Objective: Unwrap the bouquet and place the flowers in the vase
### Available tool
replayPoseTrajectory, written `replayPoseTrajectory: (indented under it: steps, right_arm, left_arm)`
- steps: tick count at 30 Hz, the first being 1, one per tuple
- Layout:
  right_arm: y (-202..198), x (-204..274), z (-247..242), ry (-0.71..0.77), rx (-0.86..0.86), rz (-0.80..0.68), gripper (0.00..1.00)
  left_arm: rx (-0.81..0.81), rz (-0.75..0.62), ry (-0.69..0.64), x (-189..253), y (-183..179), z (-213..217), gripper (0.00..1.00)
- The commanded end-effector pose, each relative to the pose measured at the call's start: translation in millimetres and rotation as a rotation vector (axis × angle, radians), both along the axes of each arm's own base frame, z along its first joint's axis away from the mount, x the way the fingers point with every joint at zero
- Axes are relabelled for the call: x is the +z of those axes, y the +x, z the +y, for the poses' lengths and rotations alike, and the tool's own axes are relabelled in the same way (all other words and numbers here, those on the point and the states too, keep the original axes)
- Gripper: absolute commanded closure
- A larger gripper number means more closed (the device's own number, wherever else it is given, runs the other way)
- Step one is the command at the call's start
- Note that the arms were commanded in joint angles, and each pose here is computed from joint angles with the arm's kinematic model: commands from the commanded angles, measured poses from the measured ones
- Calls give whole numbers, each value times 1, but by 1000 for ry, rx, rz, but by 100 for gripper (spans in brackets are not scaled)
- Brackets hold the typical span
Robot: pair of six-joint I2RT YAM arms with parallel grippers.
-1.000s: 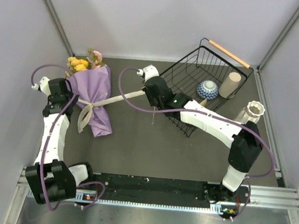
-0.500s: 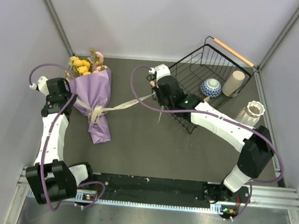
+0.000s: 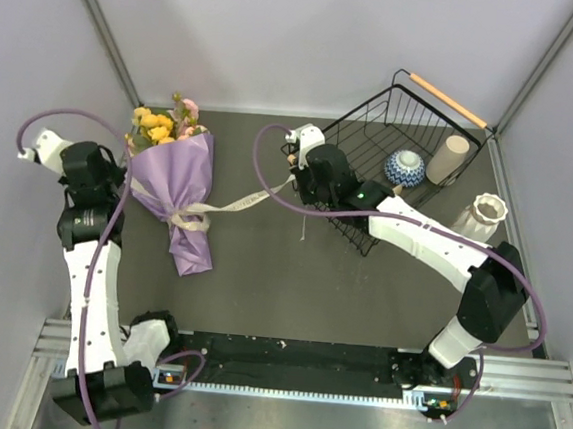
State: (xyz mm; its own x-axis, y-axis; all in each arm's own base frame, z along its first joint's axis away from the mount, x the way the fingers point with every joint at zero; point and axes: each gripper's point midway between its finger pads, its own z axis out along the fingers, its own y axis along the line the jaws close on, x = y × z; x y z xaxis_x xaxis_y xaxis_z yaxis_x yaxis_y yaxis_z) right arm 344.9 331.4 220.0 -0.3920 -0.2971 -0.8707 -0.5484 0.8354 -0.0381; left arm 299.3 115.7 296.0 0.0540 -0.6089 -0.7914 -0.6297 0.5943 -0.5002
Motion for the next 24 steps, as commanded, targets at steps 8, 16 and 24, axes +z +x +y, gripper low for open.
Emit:
replayPoseTrajectory:
  steps: [8, 16, 24]
  right_arm:
    - [-5, 19, 17, 92, 59, -25, 100]
    - [-16, 33, 25, 113, 98, -54, 100]
    - [-30, 33, 41, 133, 165, -43, 100]
  left_arm:
    - [161, -254, 155, 136, -48, 18, 100]
    - [227, -248, 206, 143, -73, 25, 100]
    - [512, 3, 413, 84, -119, 63, 59]
